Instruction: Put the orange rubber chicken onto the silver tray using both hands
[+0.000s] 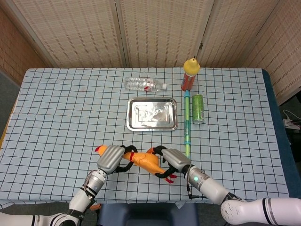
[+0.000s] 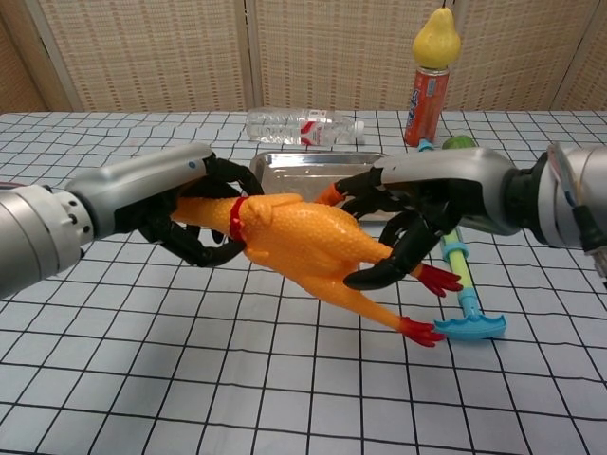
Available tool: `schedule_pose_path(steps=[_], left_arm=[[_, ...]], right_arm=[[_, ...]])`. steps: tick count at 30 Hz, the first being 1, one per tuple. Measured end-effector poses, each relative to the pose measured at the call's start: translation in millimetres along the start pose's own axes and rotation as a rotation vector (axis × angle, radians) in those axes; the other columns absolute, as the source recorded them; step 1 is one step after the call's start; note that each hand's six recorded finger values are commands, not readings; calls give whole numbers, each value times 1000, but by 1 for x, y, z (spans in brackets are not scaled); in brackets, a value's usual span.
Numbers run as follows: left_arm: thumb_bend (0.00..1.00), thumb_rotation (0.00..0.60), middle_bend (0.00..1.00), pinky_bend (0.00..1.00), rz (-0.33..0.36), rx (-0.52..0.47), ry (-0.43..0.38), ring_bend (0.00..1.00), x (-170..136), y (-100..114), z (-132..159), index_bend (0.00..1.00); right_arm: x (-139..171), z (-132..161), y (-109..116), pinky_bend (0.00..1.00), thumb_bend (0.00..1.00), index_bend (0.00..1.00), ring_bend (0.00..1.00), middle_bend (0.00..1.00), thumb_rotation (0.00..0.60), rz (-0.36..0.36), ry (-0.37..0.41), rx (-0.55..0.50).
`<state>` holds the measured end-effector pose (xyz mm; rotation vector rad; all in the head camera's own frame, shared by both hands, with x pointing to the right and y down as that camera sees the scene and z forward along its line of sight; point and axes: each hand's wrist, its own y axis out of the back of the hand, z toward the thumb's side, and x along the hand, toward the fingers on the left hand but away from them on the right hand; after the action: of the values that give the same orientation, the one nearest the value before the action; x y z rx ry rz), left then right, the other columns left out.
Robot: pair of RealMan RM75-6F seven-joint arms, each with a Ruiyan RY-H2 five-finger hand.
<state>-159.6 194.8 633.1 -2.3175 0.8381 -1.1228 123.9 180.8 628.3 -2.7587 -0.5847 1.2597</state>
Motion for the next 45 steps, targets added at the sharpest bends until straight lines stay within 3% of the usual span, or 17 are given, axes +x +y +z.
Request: schedule_pose_path(steps=[3,5,7,10,19,20,22,24,26,27,30,35,43,45], left_arm=[[731,600,656,564,-2,-6,-6,476,-1,1,2,825],[730,600,656,564,1,-11,-7,476,-1,2,2,824],[731,600,656,564,4,-11,-8,476,-2,3,2,824],[731,600,656,564,9,-10,-5,476,-3,5,0,824],[729,600,656,566,14,-15,1,476,-4,10,-3,824],[730,600,656,567,13,-15,0,476,-4,10,-3,824],[729,600,656,569,13,-17,-1,476,-4,11,-2,824],[729,600,656,570,11,-20,0,476,-3,12,-1,824],[730,600,656,571,10,-27,1,476,-3,14,0,824],[730,600,656,572,8,-34,2,476,-3,15,1,824],[731,600,656,572,0,-45,1,476,-4,17,1,824],[730,600,656,572,-5,-40,6,477,-3,19,-2,824],[731,600,656,572,-8,-46,-9,477,-2,20,5,824],[731,600,656,572,-12,-47,-21,477,-3,19,9,824]], right_arm=[[-3,2,2,928,328,717,650,587,600,-24,26,6],[-4,3,5,996,374,831,745,671,600,-54,33,12],[-4,4,10,1000,404,920,819,737,600,-99,42,22],[-4,6,14,1000,426,978,866,776,600,-149,61,38],[1,7,12,1000,440,992,872,791,600,-147,92,51],[2,7,13,995,431,941,829,783,600,-154,93,45],[3,8,14,817,372,629,587,606,600,-159,97,34],[4,9,12,393,282,120,155,201,600,-140,101,15],[5,9,9,179,230,0,13,35,600,-97,103,-18],[6,9,8,89,195,0,0,2,600,-77,104,-34],[8,12,6,3,130,0,0,0,600,-35,116,-91],[15,18,10,0,105,0,0,0,600,-3,147,-149],[16,15,14,0,104,0,0,0,600,29,161,-122],[13,15,14,52,106,0,1,0,600,34,159,-125]])
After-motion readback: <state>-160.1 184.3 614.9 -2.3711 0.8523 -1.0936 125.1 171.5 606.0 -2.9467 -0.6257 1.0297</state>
